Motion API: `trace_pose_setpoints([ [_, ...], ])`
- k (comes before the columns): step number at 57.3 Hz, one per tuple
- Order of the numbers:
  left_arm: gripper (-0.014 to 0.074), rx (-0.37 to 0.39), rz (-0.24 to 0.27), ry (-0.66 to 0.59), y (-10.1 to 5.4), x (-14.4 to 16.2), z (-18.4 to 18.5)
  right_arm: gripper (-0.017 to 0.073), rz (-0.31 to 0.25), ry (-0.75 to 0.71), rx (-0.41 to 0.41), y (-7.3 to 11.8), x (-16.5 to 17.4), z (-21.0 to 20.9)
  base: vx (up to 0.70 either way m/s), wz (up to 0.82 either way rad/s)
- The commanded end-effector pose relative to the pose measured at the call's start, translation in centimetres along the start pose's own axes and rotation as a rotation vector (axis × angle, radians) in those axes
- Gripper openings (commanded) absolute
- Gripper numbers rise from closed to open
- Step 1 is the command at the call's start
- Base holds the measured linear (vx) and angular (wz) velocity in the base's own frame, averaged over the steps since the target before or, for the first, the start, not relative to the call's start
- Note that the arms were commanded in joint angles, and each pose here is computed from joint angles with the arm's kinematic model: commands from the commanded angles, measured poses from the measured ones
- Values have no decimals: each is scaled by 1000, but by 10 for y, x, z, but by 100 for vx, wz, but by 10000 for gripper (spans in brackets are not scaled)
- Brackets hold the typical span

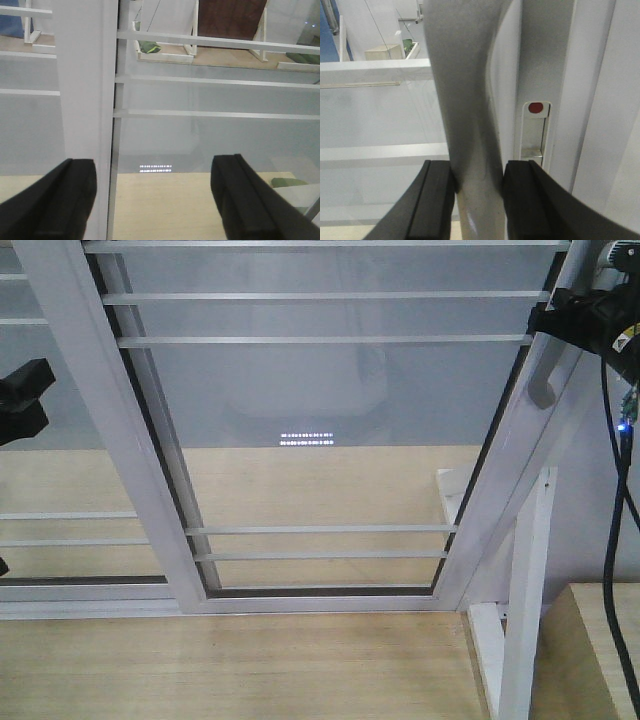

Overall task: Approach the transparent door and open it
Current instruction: 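Pull the handle with the right gripper, sliding the door panel open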

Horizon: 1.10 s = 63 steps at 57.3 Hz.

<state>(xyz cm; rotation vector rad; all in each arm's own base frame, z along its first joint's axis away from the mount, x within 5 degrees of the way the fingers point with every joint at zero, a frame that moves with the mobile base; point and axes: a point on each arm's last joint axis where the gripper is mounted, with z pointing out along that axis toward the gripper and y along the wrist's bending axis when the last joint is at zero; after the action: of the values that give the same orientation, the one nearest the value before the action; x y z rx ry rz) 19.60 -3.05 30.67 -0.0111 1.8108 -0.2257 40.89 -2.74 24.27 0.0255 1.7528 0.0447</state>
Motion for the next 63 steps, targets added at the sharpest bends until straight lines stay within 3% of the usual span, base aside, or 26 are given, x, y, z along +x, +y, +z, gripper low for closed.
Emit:
trace_pose_setpoints([
  [1, 589, 16, -2, -125, -3, -21, -4, 29, -3, -177, -37, 7, -38, -8, 0, 0],
  [22, 587, 16, -2, -125, -3, -21, -4, 49, -55, -161, -130, 39, -36, -7, 0, 0],
  [63, 587, 16, -2, -125, -3, -21, -4, 65, -104, -156, -370, 133, -29, -19, 0, 0],
])
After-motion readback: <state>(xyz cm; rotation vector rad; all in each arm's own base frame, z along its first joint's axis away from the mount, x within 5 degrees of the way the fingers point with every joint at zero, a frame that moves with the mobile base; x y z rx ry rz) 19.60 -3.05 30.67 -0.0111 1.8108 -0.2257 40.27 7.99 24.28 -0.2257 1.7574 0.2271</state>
